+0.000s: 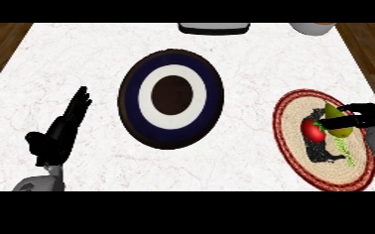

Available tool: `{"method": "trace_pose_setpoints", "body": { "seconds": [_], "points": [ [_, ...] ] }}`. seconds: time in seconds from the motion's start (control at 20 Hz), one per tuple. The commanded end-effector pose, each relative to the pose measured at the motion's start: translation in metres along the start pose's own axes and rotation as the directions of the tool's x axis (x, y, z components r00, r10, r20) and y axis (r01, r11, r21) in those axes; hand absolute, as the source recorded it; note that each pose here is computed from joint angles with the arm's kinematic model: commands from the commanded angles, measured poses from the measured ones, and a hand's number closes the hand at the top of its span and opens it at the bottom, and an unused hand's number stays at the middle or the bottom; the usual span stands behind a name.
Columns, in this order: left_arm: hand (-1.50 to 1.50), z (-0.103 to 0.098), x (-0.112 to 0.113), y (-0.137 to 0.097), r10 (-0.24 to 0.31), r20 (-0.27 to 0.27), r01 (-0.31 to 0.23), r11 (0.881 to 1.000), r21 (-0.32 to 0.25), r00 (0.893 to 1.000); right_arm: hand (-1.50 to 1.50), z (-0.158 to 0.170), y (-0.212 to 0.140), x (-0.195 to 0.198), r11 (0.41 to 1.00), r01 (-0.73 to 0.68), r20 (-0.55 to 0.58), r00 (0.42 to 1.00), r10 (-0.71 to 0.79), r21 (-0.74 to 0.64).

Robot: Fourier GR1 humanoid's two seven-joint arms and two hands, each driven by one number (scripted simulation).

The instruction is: Pick the pear from the placemat and place it in the plate

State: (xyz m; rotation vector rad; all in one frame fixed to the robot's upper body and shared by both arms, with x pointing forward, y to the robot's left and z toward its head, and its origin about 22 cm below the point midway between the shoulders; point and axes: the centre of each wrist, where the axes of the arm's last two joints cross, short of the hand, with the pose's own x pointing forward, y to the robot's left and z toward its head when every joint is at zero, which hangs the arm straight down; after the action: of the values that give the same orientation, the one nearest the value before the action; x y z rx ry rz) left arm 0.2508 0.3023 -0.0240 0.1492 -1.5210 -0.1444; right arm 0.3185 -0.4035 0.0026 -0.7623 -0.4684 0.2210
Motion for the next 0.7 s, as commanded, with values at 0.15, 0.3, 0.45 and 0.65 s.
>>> {"method": "trace_pose_setpoints", "body": {
  "seconds": [0.15, 0.3, 0.45, 0.65],
  "points": [
    [0.00, 0.005, -0.004, 0.012, 0.009, -0.016, -0.008, 0.999, 0.034, 1.000, 1.50, 0.048, 0.087, 0.009, 0.991, -0.113, 0.583, 0.801, 0.135, -0.075],
    [0.00, 0.012, -0.009, 0.013, -0.010, -0.034, 0.011, 0.999, 0.045, 0.999, 1.50, 0.067, 0.110, -0.009, 0.978, -0.092, 0.727, 0.657, 0.199, -0.185],
    [0.00, 0.012, -0.008, 0.012, -0.004, -0.029, 0.006, 0.998, 0.063, 1.000, 1.50, 0.084, 0.113, -0.040, 0.973, -0.021, 0.801, 0.563, 0.202, -0.231],
    [0.00, 0.006, 0.000, 0.015, 0.003, -0.020, -0.001, 0.999, 0.052, 1.000, 1.50, 0.127, 0.112, -0.070, 0.964, 0.046, 0.828, 0.525, 0.200, -0.262]
  ]
}}
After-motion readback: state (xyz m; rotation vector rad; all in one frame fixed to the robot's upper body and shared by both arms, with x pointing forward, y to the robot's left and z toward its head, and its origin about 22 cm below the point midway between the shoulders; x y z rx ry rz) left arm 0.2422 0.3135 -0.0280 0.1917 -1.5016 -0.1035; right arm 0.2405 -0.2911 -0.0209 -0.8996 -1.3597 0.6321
